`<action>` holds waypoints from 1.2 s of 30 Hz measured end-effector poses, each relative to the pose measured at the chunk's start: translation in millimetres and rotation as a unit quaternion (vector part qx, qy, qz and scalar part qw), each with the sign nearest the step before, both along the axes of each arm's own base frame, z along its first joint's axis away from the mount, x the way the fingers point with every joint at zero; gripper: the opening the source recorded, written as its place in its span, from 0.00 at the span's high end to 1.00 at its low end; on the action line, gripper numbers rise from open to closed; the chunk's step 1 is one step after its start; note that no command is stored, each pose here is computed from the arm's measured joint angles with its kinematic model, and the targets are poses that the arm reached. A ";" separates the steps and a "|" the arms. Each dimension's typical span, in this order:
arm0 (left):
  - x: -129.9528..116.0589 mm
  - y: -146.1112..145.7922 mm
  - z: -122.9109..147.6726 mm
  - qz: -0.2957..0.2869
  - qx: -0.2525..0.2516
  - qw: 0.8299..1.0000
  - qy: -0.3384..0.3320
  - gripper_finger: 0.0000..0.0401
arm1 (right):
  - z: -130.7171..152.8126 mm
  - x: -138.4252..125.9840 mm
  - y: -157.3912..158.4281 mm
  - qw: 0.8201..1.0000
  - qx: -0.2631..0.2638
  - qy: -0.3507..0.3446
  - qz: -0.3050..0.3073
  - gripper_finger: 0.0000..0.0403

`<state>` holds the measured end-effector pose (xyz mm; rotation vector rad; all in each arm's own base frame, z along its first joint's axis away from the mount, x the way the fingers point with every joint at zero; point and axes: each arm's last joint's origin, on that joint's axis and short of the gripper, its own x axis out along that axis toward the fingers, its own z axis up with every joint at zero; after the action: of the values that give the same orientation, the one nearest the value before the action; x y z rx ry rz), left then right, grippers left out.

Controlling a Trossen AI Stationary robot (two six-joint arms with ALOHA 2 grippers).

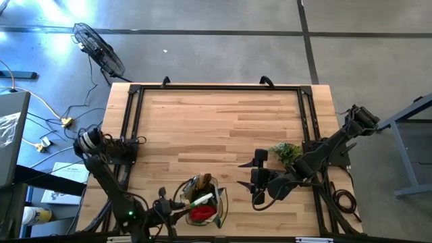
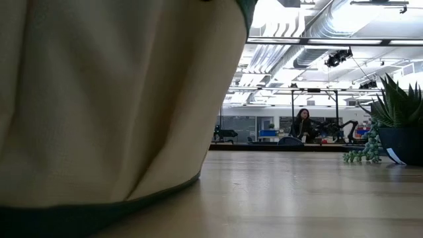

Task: Pick & Place Garden tools in Gardening bag
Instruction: Put the brown trowel into the brown gardening bag

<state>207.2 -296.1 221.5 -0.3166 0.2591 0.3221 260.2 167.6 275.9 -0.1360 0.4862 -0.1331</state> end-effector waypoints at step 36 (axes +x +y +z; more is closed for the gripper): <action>5.9 7.4 -31.2 -0.061 -0.047 0.997 -0.025 0.54 | -0.1 0.1 -0.4 1.000 -0.004 0.001 0.001 0.38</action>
<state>213.1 -288.7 190.3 -0.3999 0.2429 0.1806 260.4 167.2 275.8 -0.1445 0.4876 -0.1331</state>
